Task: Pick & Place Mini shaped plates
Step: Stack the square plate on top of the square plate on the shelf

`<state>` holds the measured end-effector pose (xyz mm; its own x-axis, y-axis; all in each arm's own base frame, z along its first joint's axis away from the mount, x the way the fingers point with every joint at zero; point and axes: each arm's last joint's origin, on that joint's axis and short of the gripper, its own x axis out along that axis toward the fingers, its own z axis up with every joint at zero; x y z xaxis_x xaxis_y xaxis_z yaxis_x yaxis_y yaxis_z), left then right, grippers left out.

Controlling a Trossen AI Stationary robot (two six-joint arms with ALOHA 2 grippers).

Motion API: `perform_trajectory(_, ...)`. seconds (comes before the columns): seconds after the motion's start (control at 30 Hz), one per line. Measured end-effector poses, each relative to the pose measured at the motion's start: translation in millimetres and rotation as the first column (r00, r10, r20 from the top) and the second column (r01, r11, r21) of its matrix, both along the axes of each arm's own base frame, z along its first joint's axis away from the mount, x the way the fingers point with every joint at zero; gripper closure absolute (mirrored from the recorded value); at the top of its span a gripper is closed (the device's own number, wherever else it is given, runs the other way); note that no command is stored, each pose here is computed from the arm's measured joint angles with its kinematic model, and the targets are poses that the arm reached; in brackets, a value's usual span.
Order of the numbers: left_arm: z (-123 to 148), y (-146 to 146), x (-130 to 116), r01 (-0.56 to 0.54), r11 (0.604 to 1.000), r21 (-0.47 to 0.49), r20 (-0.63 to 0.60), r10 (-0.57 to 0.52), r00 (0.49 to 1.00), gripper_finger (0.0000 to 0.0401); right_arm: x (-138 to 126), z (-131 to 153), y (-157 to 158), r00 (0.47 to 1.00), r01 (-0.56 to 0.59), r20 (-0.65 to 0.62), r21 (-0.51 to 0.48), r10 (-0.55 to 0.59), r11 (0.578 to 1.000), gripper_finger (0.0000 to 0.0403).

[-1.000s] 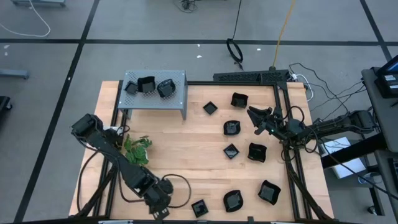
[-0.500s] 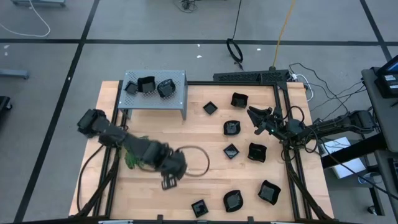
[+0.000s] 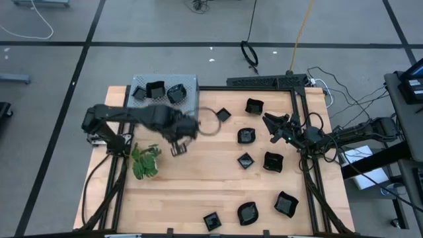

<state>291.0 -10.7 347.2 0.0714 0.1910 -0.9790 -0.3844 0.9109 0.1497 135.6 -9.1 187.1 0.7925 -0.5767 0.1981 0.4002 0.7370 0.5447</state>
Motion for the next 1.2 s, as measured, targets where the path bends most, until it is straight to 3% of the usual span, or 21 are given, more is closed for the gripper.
perform_trajectory(0.27,39.5,55.2,-43.5,-0.183,0.976,0.115,0.154,0.165,0.974,0.0396,0.4,-1.0,0.0,1.0,0.0,-0.011,-0.001,0.0,1.0,0.0259)
perform_trajectory(0.63,70.9,110.5,-107.6,-0.434,0.862,0.261,0.261,0.37,0.892,0.0394,0.4,-1.0,0.0,1.0,0.0,-0.011,-0.001,0.0,1.0,0.0259)
perform_trajectory(0.87,69.3,137.3,-125.0,-0.514,0.801,0.307,0.226,0.463,0.857,0.0396,0.3,-0.9,0.0,1.0,0.0,-0.01,-0.001,0.0,1.0,0.0259)
perform_trajectory(1.07,49.6,149.6,-129.9,-0.612,0.724,0.317,0.187,0.585,0.789,0.0387,0.3,-0.9,0.1,1.0,0.0,-0.01,-0.001,0.0,1.0,0.0259)
perform_trajectory(1.2,27.5,154.9,-131.6,-0.633,0.696,0.338,0.117,0.636,0.762,0.0393,0.3,-0.9,0.0,1.0,0.0,-0.01,-0.001,0.0,1.0,0.0259)
